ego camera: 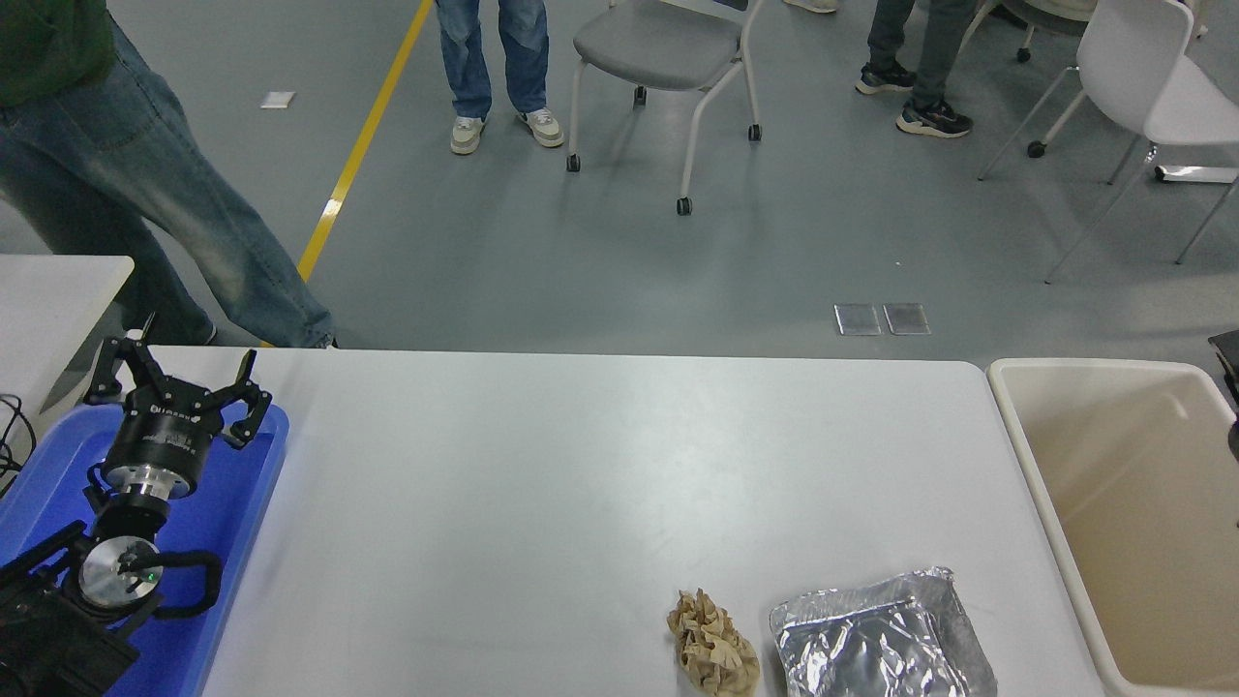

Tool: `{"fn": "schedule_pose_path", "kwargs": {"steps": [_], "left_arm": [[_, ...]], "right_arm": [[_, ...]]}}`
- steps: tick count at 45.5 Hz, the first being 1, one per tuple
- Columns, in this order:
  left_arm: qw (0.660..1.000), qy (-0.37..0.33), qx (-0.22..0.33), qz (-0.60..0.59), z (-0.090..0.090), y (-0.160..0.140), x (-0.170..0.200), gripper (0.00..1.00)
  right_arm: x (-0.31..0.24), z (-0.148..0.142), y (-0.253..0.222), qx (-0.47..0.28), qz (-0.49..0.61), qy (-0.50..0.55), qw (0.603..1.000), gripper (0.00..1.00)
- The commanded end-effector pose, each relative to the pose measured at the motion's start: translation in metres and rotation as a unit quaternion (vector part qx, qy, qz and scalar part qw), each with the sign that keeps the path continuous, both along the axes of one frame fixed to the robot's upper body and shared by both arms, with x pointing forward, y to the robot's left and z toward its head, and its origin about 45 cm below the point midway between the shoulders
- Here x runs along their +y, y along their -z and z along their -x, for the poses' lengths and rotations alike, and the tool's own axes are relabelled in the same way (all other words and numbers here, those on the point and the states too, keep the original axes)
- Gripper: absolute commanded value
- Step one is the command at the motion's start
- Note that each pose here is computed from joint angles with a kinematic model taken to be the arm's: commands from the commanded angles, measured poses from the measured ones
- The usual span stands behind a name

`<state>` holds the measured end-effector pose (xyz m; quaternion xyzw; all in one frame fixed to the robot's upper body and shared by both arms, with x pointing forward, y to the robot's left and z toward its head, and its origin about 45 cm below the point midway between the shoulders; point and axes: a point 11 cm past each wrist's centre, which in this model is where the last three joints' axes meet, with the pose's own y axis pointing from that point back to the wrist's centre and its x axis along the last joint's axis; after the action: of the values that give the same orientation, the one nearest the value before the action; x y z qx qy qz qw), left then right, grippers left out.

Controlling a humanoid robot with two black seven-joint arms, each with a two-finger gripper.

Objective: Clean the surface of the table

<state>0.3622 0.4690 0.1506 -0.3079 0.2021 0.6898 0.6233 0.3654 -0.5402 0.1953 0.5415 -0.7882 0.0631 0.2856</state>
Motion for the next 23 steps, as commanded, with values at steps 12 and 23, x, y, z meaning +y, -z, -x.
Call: {"fn": "schedule_pose_path", "kwargs": {"steps": [12,23], "left_arm": [[1.0,0.0,0.0,0.0,0.0,0.0,0.0,1.0],[1.0,0.0,0.0,0.0,0.0,0.0,0.0,1.0]], "right_arm": [[0.06,0.008,-0.002,-0.086,-0.233,-0.076,0.966,1.0],[0.078,0.016,-0.006,-0.127,-0.349,-0.15,0.916,1.0]]}}
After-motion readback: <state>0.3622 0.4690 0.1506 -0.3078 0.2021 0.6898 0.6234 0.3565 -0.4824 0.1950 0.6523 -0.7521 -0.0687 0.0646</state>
